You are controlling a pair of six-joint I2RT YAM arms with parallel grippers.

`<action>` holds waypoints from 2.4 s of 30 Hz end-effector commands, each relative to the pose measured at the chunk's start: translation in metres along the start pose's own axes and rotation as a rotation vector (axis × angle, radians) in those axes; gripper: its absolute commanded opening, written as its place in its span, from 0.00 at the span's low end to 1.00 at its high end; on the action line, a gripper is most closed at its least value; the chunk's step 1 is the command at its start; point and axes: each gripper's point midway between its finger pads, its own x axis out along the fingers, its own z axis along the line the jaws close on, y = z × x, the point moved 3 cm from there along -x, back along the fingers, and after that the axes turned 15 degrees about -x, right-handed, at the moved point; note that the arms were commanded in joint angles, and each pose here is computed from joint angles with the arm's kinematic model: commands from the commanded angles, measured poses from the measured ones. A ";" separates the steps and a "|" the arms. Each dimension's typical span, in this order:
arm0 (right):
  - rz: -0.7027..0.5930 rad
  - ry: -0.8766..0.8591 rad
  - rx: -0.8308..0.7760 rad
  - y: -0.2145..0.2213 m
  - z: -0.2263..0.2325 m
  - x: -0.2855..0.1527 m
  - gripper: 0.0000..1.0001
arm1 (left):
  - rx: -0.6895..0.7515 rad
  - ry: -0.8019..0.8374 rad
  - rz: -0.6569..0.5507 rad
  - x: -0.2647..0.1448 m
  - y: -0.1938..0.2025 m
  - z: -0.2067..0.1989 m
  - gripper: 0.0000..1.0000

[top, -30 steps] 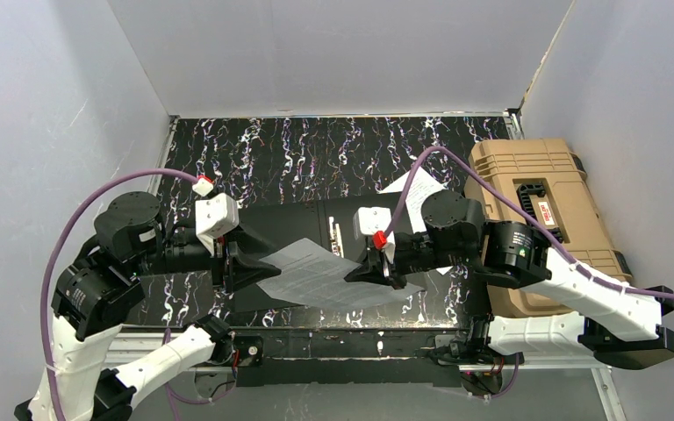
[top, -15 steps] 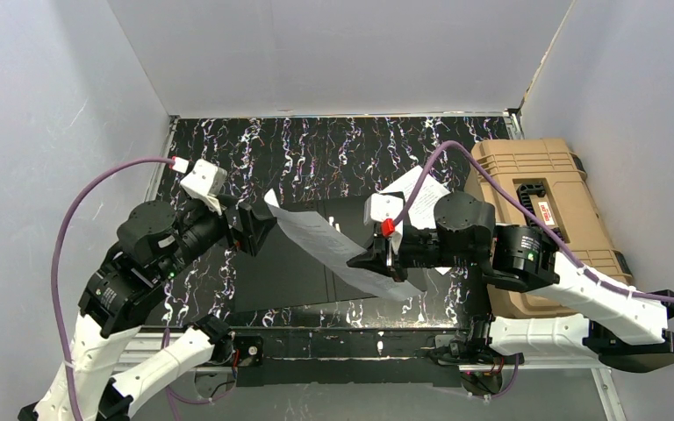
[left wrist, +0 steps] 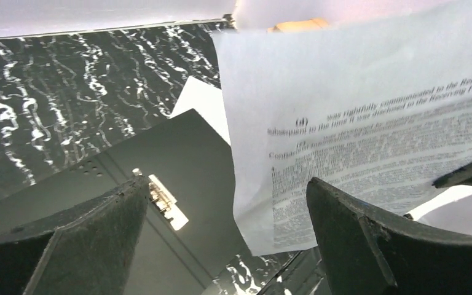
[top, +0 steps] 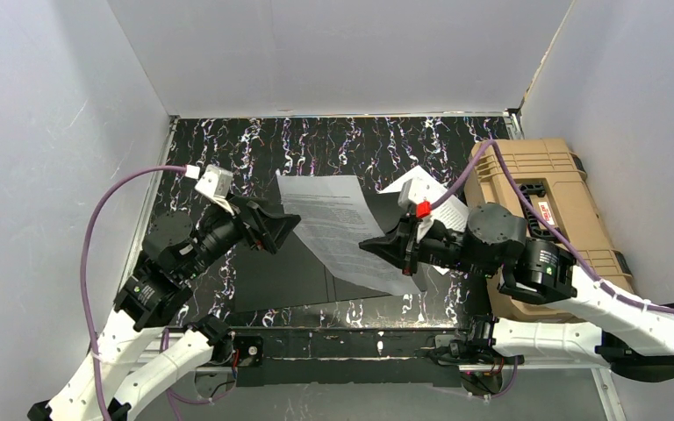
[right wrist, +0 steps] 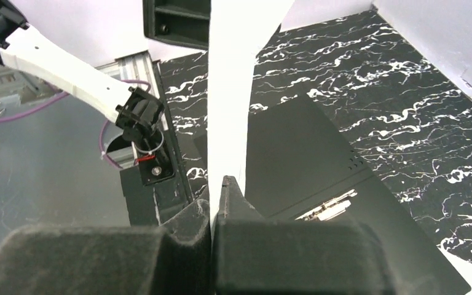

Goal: Put the files into the folder

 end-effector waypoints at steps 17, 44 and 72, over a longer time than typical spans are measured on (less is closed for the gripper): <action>-0.393 0.039 0.180 -0.068 -0.004 -0.049 0.01 | -0.318 0.546 -0.032 0.024 -0.036 -0.059 0.98; -0.387 0.051 0.249 -0.069 -0.005 -0.044 0.01 | -0.281 0.957 0.097 -0.015 -0.049 -0.118 0.24; -0.316 0.097 0.292 -0.050 -0.008 -0.042 0.01 | -0.246 0.917 -0.015 -0.019 -0.062 -0.117 0.00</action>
